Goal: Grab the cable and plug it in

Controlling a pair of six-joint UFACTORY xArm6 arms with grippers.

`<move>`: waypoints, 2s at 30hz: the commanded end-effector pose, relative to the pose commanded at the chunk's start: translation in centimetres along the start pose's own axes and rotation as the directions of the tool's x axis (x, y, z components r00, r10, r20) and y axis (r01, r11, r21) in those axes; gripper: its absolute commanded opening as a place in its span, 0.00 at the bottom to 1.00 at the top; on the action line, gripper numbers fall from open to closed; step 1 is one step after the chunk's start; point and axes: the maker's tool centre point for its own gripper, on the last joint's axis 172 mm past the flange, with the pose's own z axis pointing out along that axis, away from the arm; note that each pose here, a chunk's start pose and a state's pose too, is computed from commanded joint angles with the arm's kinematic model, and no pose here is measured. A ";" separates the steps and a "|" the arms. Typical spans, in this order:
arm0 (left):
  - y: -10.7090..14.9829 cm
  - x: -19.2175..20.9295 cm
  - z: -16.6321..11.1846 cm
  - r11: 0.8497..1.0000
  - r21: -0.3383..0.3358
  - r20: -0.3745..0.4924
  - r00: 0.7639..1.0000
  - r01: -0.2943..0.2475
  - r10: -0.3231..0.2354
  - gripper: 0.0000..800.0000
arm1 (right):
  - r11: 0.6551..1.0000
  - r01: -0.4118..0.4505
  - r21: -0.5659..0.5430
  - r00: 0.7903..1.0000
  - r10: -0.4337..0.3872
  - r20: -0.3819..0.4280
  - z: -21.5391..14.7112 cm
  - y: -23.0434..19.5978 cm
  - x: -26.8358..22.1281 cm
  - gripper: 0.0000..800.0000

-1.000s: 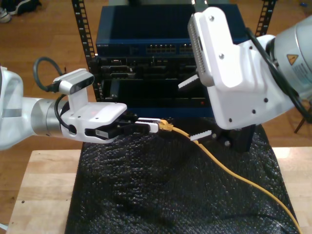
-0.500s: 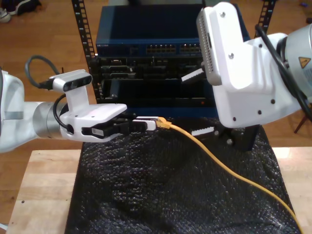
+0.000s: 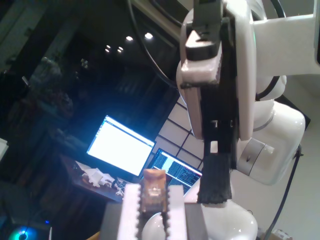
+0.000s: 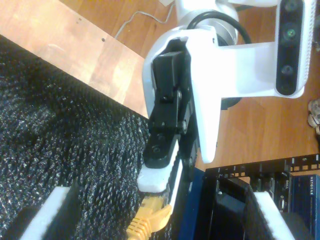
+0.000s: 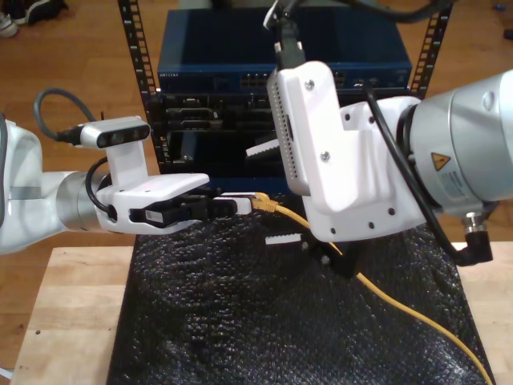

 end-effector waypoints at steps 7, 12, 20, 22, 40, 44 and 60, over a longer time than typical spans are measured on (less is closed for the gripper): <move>0.7 1.8 -0.7 1.000 -0.026 -0.075 0.997 0.010 -0.012 0.02 | 0.999 0.006 -0.047 1.000 -0.006 0.003 -0.6 0.5 -0.2 0.94; 1.2 1.8 -0.6 0.998 -0.051 -0.080 0.996 0.024 -0.028 0.02 | 0.999 0.007 -0.052 1.000 -0.007 0.002 -0.6 0.6 -0.2 0.94; 1.8 1.8 -0.6 0.995 -0.089 -0.089 0.994 0.053 -0.061 0.02 | 0.994 0.009 -0.104 1.000 -0.009 0.007 -0.4 1.3 -0.5 0.93; 1.8 1.8 -0.6 0.995 -0.089 -0.089 0.994 0.054 -0.062 0.02 | 0.994 0.012 -0.111 1.000 -0.011 0.006 -0.4 1.4 -0.4 0.93; 1.6 1.4 -0.7 0.979 -0.110 -0.088 0.980 0.170 -0.180 0.02 | 0.989 0.006 -0.149 1.000 -0.003 0.019 0.0 1.8 -1.2 0.79; 1.4 1.3 -0.8 0.973 -0.114 -0.090 0.973 0.201 -0.211 0.02 | 0.990 0.011 -0.141 1.000 -0.009 0.013 0.2 1.5 -0.9 0.77; 1.4 1.2 -0.9 0.970 -0.124 -0.096 0.971 0.208 -0.220 0.02 | 0.992 0.008 -0.128 1.000 -0.006 0.010 0.7 1.1 -0.9 0.57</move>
